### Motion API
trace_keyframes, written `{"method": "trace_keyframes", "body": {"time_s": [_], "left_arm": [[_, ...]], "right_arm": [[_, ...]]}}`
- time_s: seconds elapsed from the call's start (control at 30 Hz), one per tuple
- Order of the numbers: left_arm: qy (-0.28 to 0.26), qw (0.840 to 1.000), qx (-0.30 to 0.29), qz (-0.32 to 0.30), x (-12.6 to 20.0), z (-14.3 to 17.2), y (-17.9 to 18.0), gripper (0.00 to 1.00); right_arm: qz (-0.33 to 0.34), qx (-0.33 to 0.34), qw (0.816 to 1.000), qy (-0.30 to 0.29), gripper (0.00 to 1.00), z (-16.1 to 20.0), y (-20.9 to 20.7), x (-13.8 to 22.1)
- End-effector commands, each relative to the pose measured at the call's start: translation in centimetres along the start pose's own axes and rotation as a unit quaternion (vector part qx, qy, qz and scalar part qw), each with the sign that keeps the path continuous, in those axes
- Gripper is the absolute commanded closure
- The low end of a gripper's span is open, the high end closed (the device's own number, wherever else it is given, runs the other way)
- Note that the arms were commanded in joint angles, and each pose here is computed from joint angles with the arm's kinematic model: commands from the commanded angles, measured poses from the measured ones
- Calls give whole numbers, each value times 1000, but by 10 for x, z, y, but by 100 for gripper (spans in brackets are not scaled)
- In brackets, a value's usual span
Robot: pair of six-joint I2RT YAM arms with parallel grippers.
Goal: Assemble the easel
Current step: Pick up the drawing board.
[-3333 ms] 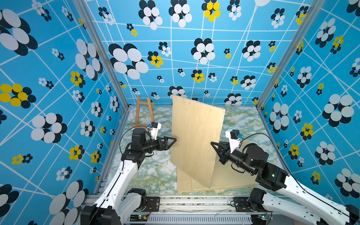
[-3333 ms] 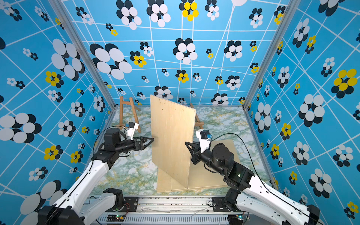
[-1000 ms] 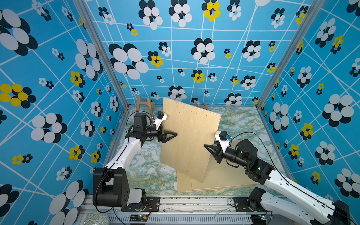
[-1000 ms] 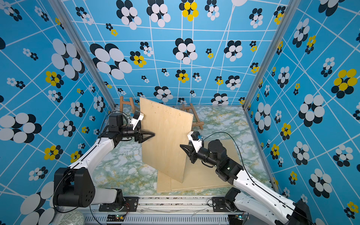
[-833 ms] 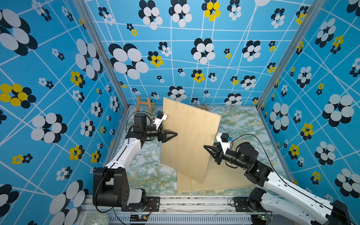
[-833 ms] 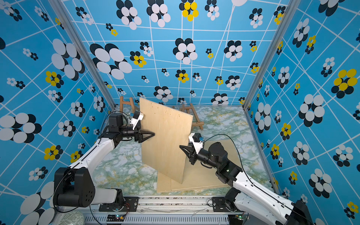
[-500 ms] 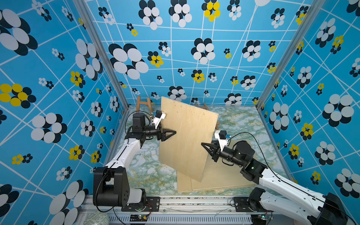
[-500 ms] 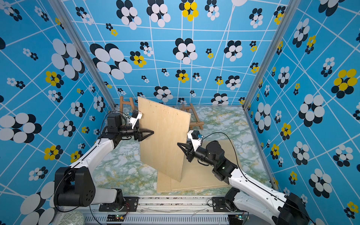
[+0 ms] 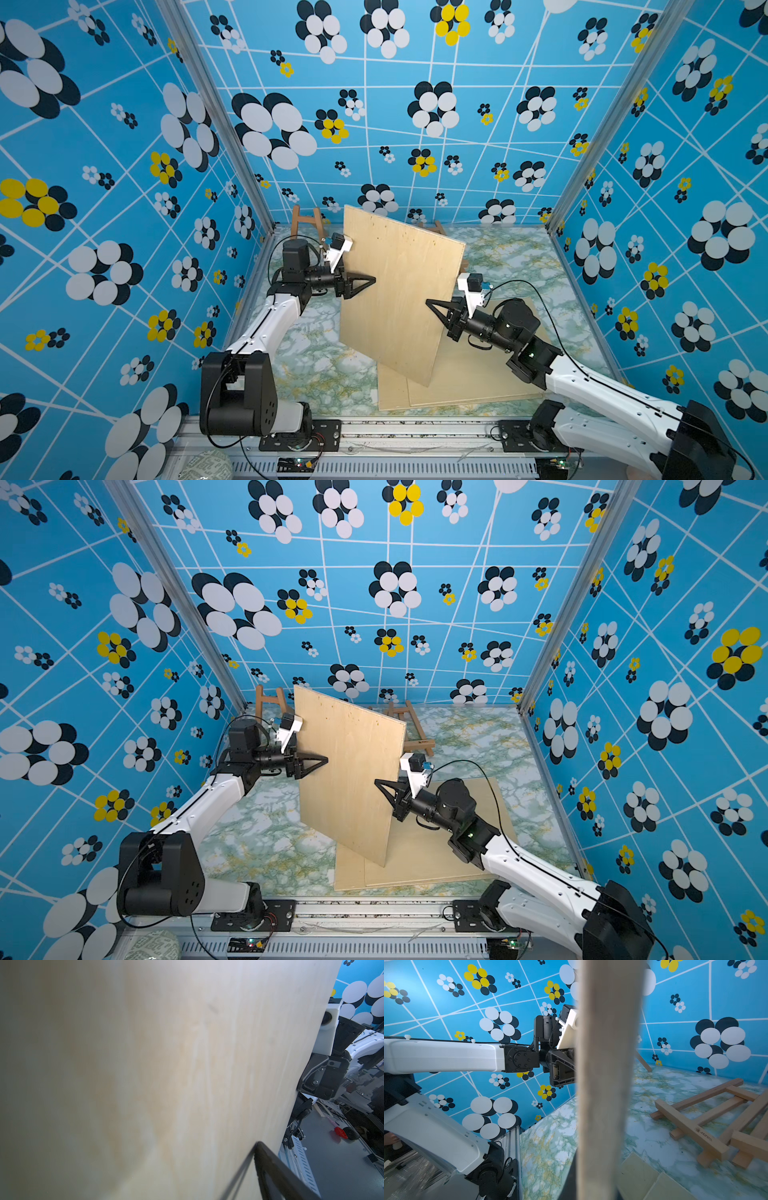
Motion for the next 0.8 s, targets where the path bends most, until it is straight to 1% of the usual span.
{"method": "trace_keyframes", "body": {"time_s": [0.0,0.13,0.23,0.3,0.43,0.6,0.7,0.77], "left_arm": [[5,999,52,14,0,5,-2,17],[-33,995,81,-42,15,-10,5,10],[-74,985,127,-92,36,-23,12,7],[-96,978,147,-108,46,-28,12,6],[-121,973,147,-127,57,-32,6,3],[-150,957,173,-176,78,-28,5,2],[-162,949,181,-202,87,-20,1,3],[-167,942,188,-221,92,-14,-3,3]], "right_arm": [[27,60,997,-40,100,-16,-5,-3],[21,58,997,-44,100,-18,-12,-7],[4,44,997,-60,100,-24,-16,-11],[-7,38,996,-76,100,-29,-19,-15],[-39,31,994,-99,100,-41,-24,-29],[-109,60,986,-109,100,-54,-20,-52],[-184,75,975,-102,100,-56,-16,-65],[-190,61,975,-95,100,-56,-20,-74]]}}
Point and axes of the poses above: each gripper's point midway between its finger pads, its own x axis back along the fingers, its own y axis along the line the jaws close on, z = x × y, the point moved 8 cm from there along x, back along the fingers, and after that the axes turned 7 degrees about x, right-handed, at the moved point
